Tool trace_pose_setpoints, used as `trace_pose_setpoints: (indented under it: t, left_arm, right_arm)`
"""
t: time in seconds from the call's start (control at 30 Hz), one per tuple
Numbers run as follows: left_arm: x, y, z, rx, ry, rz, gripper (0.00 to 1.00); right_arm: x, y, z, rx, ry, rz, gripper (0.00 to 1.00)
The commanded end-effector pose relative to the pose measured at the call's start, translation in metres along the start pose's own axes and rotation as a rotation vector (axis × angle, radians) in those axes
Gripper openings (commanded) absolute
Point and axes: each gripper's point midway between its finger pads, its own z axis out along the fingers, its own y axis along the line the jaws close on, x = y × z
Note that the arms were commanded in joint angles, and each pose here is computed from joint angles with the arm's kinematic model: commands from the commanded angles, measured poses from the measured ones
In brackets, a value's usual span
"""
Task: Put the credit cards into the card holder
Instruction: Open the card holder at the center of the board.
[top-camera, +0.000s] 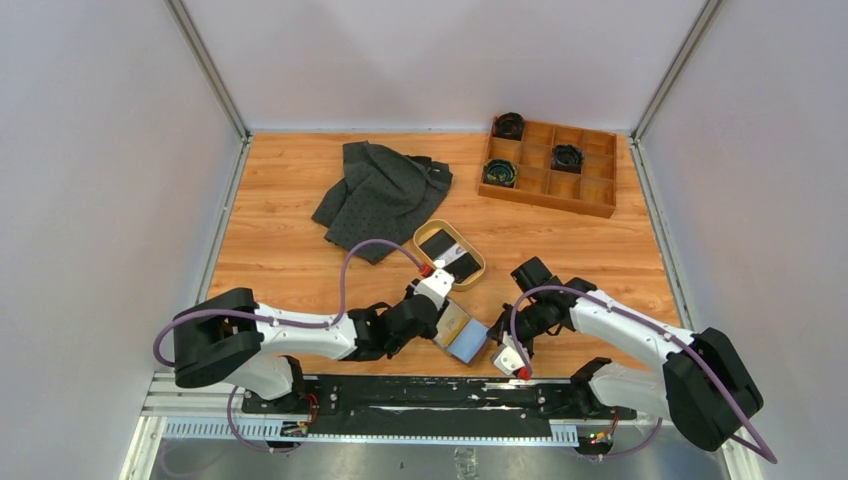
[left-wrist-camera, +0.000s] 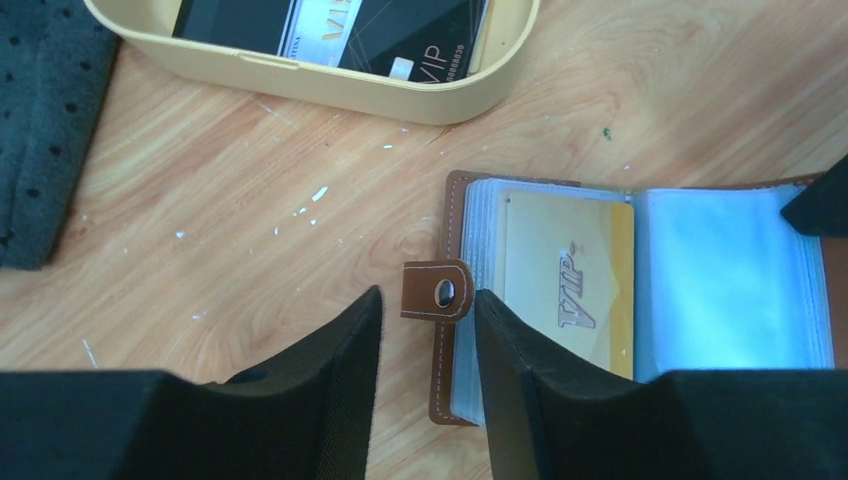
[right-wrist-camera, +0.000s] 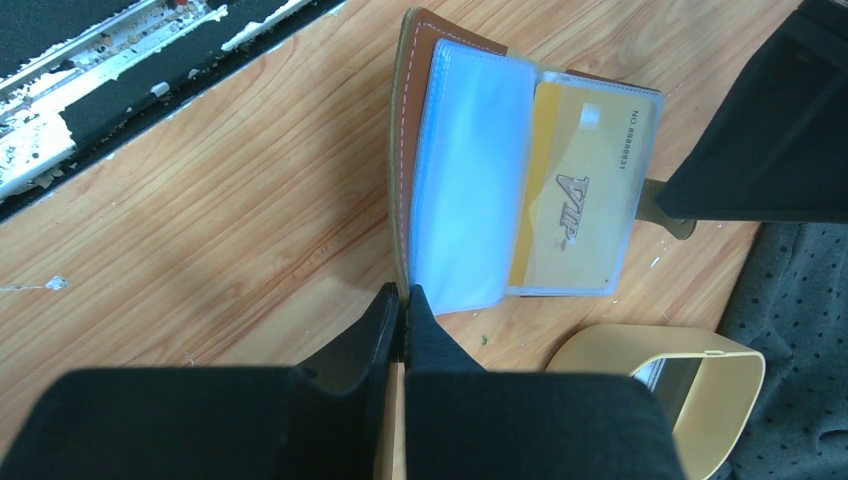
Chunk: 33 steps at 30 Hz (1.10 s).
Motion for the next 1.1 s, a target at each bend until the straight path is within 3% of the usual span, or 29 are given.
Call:
trace_pose_setpoints:
  t: [0.0, 0.17, 0.2, 0.33, 0.5, 0.67, 1.0, 1.07]
  left_arm:
    - [-0.016, 0.010, 0.001, -0.043, -0.047, -0.041, 0.36]
    - [-0.008, 0.006, 0.005, -0.002, -0.013, -0.046, 0.02]
    - [-0.006, 0.005, 0.005, 0.003, -0.008, -0.048, 0.00]
    - [-0.006, 0.003, -0.006, 0.045, -0.023, -0.106, 0.00]
    - [-0.012, -0.004, -0.032, 0.150, -0.086, -0.298, 0.00]
    - [-0.017, 0.000, -0.051, 0.196, -0.160, -0.448, 0.00]
    - [-0.018, -0.008, -0.062, 0.272, -0.161, -0.523, 0.00]
    - [-0.021, -0.008, -0.066, 0.283, -0.175, -0.538, 0.00]
  right_arm:
    - [0.001, 0.009, 0.002, -0.041, 0.011, 0.019, 0.00]
    - [0.005, 0.008, 0.001, -0.041, 0.037, 0.024, 0.00]
    - [0.008, 0.008, 0.000, -0.041, 0.048, 0.025, 0.01]
    - [0.028, 0.011, -0.006, -0.064, 0.155, 0.028, 0.05]
    - [0.051, 0.010, -0.014, -0.077, 0.260, 0.050, 0.09]
    - [0.066, 0.009, -0.016, -0.105, 0.295, 0.055, 0.22]
    - [0.066, -0.004, -0.039, -0.010, 0.343, 0.127, 0.55]
    - [0.059, -0.009, -0.051, 0.017, 0.350, 0.172, 0.57]
